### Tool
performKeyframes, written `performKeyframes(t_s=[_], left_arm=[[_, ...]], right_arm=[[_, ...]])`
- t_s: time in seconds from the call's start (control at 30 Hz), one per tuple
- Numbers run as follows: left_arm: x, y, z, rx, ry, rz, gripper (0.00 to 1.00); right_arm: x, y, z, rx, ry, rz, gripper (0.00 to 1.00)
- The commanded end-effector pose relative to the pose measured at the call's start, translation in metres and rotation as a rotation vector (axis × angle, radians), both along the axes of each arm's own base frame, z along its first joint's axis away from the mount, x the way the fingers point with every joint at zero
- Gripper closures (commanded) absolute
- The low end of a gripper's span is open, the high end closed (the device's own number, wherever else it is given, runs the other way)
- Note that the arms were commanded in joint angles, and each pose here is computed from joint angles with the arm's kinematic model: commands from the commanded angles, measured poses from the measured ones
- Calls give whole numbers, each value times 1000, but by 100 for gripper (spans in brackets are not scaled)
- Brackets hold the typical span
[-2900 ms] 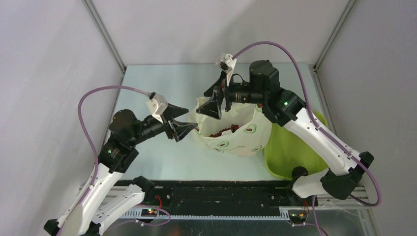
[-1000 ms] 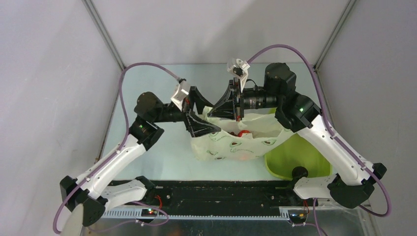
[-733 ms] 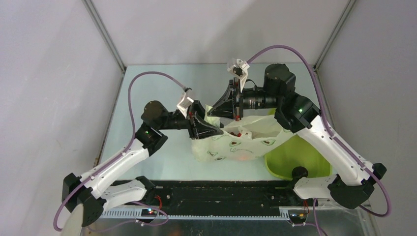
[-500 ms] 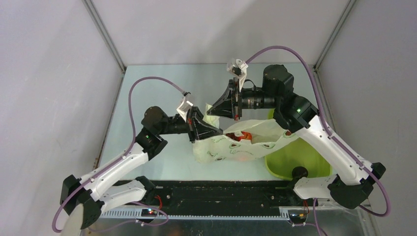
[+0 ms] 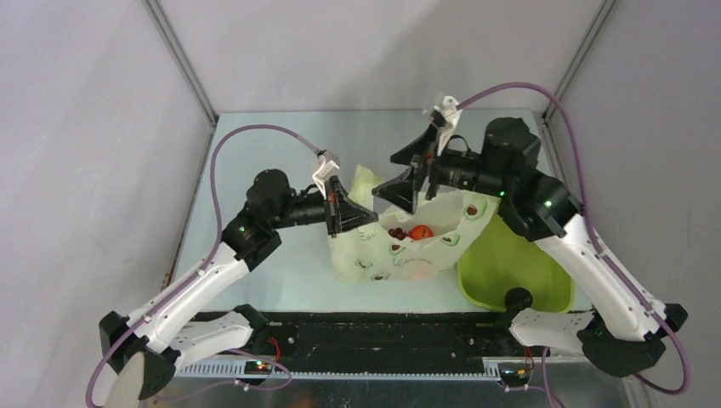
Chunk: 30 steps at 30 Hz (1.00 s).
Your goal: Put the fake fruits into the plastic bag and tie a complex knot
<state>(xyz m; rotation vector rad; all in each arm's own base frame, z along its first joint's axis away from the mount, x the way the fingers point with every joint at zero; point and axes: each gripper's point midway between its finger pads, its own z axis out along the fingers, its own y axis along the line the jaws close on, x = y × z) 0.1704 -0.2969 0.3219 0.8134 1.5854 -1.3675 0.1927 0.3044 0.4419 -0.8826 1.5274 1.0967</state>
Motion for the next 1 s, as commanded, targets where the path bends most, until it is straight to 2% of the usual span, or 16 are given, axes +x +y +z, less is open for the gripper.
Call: performKeyframes(t_s=[0.0, 0.23, 0.4, 0.5, 0.7, 0.97], left_arm=[[8, 15, -12, 117, 17, 13, 100], [17, 25, -22, 141, -5, 27, 100], [20, 31, -22, 138, -22, 44, 100], [19, 33, -21, 132, -30, 44, 100], [14, 33, -22, 127, -31, 26, 100], [8, 34, -19, 110, -39, 3, 100]], right_arm=[[10, -49, 35, 11, -115, -190, 1], [9, -108, 34, 38, -122, -314, 1], [14, -151, 18, 62, -8, -466, 1], [-4, -151, -3, 71, 29, -398, 1], [-29, -137, -17, 96, -61, -202, 1], [-6, -141, -38, 21, -146, -206, 1]])
